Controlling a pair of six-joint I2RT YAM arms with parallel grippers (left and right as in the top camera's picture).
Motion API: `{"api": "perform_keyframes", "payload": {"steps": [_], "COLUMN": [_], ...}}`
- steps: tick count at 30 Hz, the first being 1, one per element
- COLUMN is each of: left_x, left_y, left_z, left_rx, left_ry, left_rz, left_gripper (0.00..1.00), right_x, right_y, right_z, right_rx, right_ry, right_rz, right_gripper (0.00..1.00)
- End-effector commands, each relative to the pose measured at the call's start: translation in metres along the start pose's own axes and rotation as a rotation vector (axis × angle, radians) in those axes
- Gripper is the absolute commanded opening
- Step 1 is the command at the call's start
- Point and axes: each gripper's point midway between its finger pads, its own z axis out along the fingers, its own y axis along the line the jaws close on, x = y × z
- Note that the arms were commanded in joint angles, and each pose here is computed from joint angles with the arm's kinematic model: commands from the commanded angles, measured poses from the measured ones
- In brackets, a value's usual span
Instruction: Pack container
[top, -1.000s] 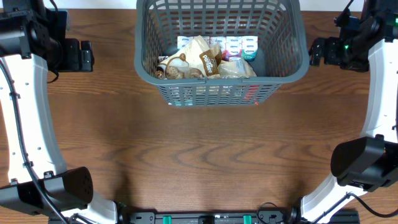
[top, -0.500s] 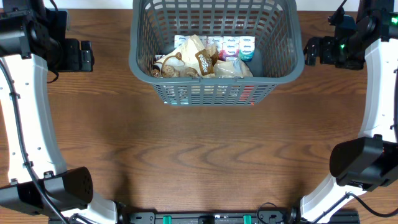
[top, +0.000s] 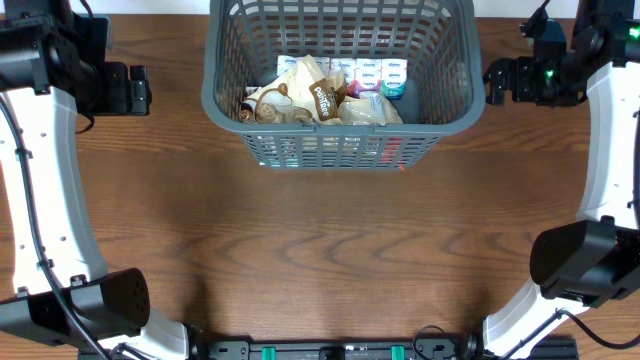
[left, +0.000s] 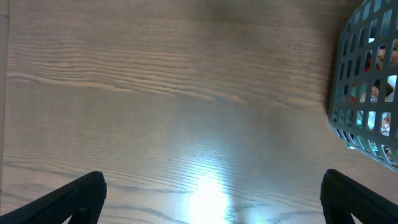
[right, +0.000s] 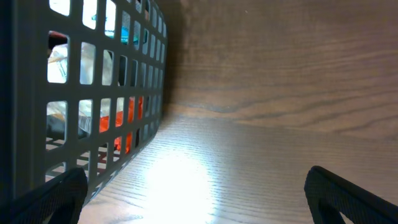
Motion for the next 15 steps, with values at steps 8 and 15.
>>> {"api": "perform_keyframes", "payload": {"steps": [8, 15], "left_x": [-0.001, -0.001], "left_y": [0.003, 0.003], "left_z": [-0.011, -0.011], "left_rx": [-0.011, -0.011], "left_ry": [-0.028, -0.028], "left_rz": [-0.011, -0.011], "left_gripper": [0.99, 0.99], "right_x": [0.005, 0.005], "right_y": [-0.023, -0.023], "right_z": [-0.006, -0.006], "right_rx": [0.209, 0.212], "right_ry": [0.018, 0.021], "right_rz": [0.096, 0.085], "right_gripper": [0.99, 0.99]}}
